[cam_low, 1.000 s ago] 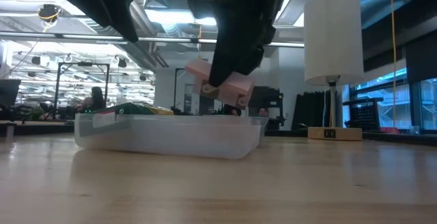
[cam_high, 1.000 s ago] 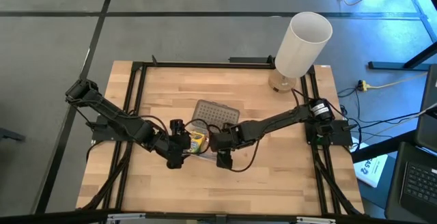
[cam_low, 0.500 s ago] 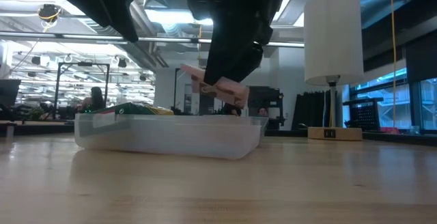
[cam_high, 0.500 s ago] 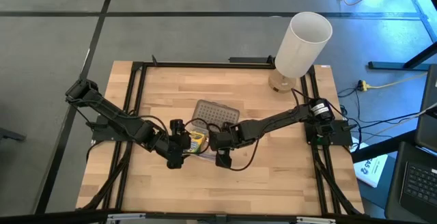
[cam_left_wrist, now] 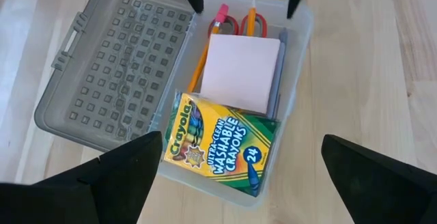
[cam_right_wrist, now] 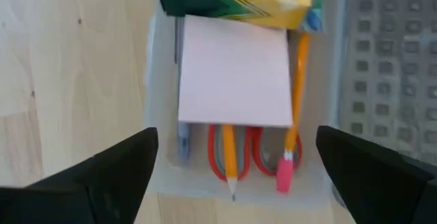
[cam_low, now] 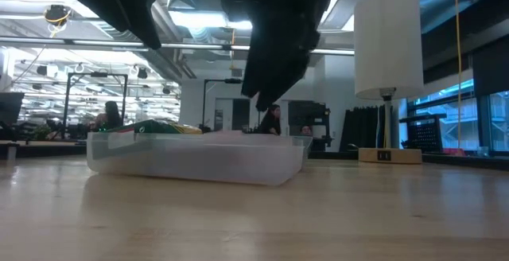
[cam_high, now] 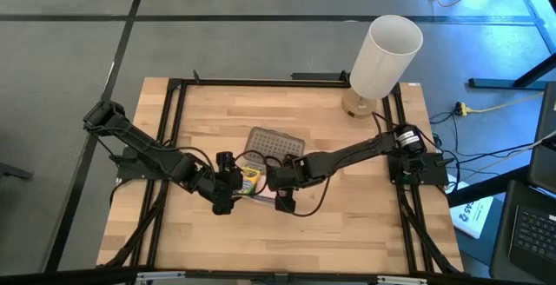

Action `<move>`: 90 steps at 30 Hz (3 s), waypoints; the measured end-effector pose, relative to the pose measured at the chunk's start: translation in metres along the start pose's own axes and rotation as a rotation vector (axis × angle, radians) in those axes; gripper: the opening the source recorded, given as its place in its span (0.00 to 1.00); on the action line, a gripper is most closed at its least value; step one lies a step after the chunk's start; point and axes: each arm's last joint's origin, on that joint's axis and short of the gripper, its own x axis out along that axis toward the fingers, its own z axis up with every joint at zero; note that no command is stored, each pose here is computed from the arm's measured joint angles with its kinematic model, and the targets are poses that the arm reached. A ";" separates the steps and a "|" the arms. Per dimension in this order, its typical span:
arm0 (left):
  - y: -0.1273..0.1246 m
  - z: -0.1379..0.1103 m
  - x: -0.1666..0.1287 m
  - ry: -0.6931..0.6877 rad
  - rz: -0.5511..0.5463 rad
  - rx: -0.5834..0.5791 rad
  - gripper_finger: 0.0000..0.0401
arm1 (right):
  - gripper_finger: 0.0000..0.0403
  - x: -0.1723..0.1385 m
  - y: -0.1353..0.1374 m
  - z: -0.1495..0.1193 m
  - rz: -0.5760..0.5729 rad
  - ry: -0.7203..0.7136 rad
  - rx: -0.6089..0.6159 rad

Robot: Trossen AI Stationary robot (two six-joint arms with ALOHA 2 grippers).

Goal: Pack school essentials
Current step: Close the black supply box

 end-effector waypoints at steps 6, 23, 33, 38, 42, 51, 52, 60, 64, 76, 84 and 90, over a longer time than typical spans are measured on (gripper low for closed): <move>0.000 0.000 0.000 0.001 0.001 0.001 0.98 | 0.98 -0.016 -0.002 -0.005 0.019 0.060 0.028; 0.000 0.000 0.000 0.001 0.000 0.001 0.98 | 0.98 -0.059 -0.023 -0.034 -0.254 0.281 0.078; 0.008 0.002 0.003 -0.003 0.055 -0.035 0.98 | 0.98 -0.046 -0.062 -0.032 -0.303 0.310 0.150; 0.024 0.000 0.009 0.081 0.087 -0.107 0.98 | 0.98 -0.034 -0.085 -0.041 -0.330 0.375 0.196; 0.037 -0.006 0.017 0.159 0.103 -0.201 0.98 | 0.98 -0.028 -0.099 -0.046 -0.354 0.404 0.223; 0.051 -0.046 0.055 0.285 0.079 -0.458 0.98 | 0.98 -0.014 -0.139 -0.056 -0.443 0.428 0.270; 0.053 -0.048 0.059 0.274 0.074 -0.477 0.98 | 0.98 -0.013 -0.143 -0.058 -0.452 0.429 0.275; 0.063 -0.054 0.071 0.253 0.062 -0.539 0.98 | 0.98 0.002 -0.165 -0.065 -0.445 0.391 0.304; 0.066 -0.054 0.072 0.245 0.082 -0.545 0.98 | 0.98 0.009 -0.172 -0.068 -0.438 0.356 0.311; 0.066 -0.055 0.075 0.251 0.117 -0.569 0.98 | 0.98 0.020 -0.181 -0.083 -0.424 0.368 0.316; 0.065 -0.058 0.082 0.286 0.137 -0.563 0.98 | 0.98 0.024 -0.183 -0.081 -0.373 0.331 0.259; 0.064 -0.060 0.086 0.307 0.147 -0.573 0.98 | 0.98 0.025 -0.189 -0.078 -0.332 0.299 0.263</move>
